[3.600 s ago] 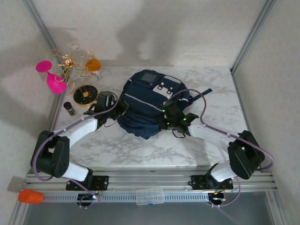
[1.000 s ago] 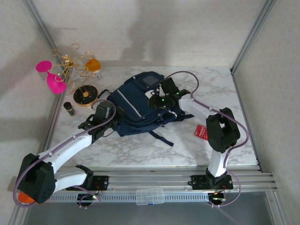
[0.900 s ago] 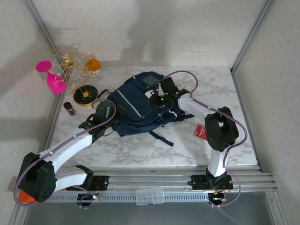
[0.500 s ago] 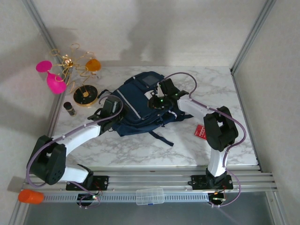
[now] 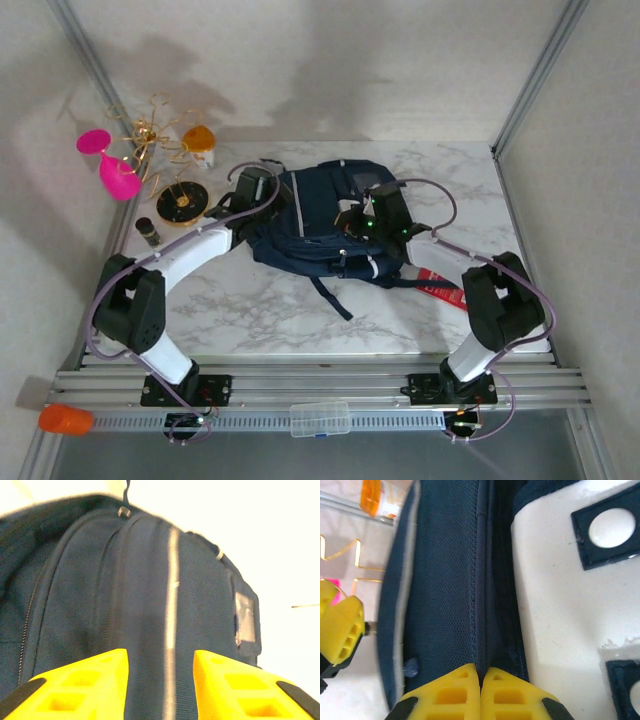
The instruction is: Pack books, pencil case, and school supplies into a backpack
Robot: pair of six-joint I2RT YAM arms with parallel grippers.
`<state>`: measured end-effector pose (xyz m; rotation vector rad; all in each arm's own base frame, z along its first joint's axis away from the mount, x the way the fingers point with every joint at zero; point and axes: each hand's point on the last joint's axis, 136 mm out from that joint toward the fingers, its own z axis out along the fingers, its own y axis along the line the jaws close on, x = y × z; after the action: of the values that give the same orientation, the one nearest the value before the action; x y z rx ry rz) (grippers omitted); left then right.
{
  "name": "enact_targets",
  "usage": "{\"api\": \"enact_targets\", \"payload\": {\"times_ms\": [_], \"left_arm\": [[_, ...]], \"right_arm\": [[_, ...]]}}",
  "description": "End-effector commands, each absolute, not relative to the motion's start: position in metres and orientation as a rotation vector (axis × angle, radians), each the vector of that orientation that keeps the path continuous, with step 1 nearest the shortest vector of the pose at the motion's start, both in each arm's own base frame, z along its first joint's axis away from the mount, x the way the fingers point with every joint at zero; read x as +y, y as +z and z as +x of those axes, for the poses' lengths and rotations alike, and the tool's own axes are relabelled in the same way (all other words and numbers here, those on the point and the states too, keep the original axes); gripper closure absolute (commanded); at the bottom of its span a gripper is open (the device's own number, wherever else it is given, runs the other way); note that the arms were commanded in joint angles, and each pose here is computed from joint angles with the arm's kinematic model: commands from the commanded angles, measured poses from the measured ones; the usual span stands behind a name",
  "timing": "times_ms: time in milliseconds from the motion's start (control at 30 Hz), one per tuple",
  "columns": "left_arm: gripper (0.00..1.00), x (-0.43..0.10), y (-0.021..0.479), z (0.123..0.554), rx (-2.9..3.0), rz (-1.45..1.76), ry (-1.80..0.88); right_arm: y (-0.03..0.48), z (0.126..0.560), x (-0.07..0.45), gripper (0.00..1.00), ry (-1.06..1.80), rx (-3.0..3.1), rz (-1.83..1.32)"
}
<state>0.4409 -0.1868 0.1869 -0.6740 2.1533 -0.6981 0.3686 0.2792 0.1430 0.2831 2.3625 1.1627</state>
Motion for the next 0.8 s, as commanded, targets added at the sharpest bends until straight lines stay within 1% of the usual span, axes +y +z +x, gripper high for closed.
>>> {"api": "enact_targets", "payload": {"times_ms": [0,67,167,233,333,400,467,500,567,667,733,767], "left_arm": [[0.56,-0.172,0.223,0.415,2.153,-0.603,-0.621],[0.52,-0.179,0.225,0.384,2.188,-0.566,-0.594],[0.48,-0.201,0.208,0.341,2.268,-0.502,-0.577],[0.48,-0.213,0.192,0.323,2.324,-0.496,-0.58],[0.49,-0.233,0.181,0.308,2.319,-0.491,-0.608],[0.51,-0.249,0.17,0.306,2.357,-0.46,-0.618],[0.57,-0.254,0.158,0.309,2.389,-0.466,-0.535],[0.58,-0.259,0.159,0.311,2.384,-0.461,-0.534],[0.58,-0.266,0.157,0.316,2.364,-0.46,-0.523],[0.55,-0.259,0.148,0.324,2.363,-0.488,-0.424],[0.58,-0.253,0.148,0.33,2.351,-0.512,-0.364],[0.59,-0.257,0.151,0.331,2.348,-0.51,-0.388]], "right_arm": [[0.205,0.374,0.302,1.0,1.384,2.134,0.362],[0.215,0.374,0.305,1.0,1.419,2.109,0.369],[0.223,0.376,0.308,1.0,1.429,2.101,0.378],[0.224,0.376,0.309,1.0,1.432,2.102,0.374],[0.225,0.377,0.306,1.0,1.409,2.096,0.383],[0.227,0.377,0.307,1.0,1.407,2.098,0.369],[0.227,0.377,0.307,1.0,1.401,2.108,0.368],[0.228,0.377,0.307,1.0,1.405,2.101,0.365],[0.228,0.378,0.306,1.0,1.4,2.096,0.373],[0.224,0.377,0.308,1.0,1.411,2.104,0.377],[0.225,0.377,0.309,1.0,1.425,2.095,0.368],[0.225,0.378,0.31,1.0,1.431,2.093,0.363]]}}
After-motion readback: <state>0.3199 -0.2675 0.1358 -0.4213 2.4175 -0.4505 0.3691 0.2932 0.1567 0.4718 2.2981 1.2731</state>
